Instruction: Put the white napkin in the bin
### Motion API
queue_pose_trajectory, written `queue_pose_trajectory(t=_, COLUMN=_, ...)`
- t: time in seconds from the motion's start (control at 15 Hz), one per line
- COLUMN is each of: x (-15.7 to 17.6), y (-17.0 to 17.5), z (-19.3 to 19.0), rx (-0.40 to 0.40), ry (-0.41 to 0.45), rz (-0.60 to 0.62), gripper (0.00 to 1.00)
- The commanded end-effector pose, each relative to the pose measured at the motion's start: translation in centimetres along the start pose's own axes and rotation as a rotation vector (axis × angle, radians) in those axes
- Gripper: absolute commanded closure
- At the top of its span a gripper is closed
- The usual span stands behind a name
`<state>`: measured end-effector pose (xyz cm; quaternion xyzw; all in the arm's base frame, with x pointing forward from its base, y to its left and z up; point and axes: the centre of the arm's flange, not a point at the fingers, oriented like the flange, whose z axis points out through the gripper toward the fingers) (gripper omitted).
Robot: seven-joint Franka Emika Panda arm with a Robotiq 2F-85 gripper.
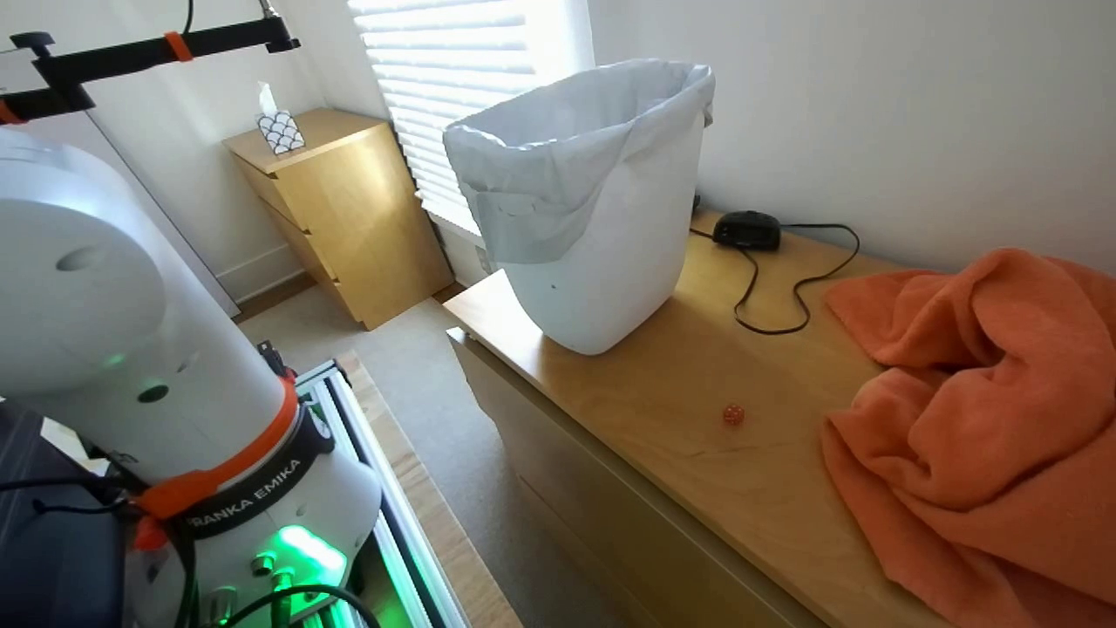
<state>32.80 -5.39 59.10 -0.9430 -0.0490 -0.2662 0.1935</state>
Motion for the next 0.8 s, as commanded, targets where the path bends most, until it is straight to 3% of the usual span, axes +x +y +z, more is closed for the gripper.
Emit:
queue_pose_trajectory(t=0.0, x=-0.5, y=0.2, z=-0.4, rx=0.037, ry=-0.029, rz=0.014, gripper=0.0)
queue_pose_trajectory(t=0.47, x=-0.5, y=1.7, z=-1.4, rx=-0.071, ry=-0.008, rz=0.075, gripper=0.0)
queue_pose_trajectory(t=0.73, x=-0.4, y=1.5, z=-1.1, rx=-0.047, ry=0.006, rz=0.055, gripper=0.0)
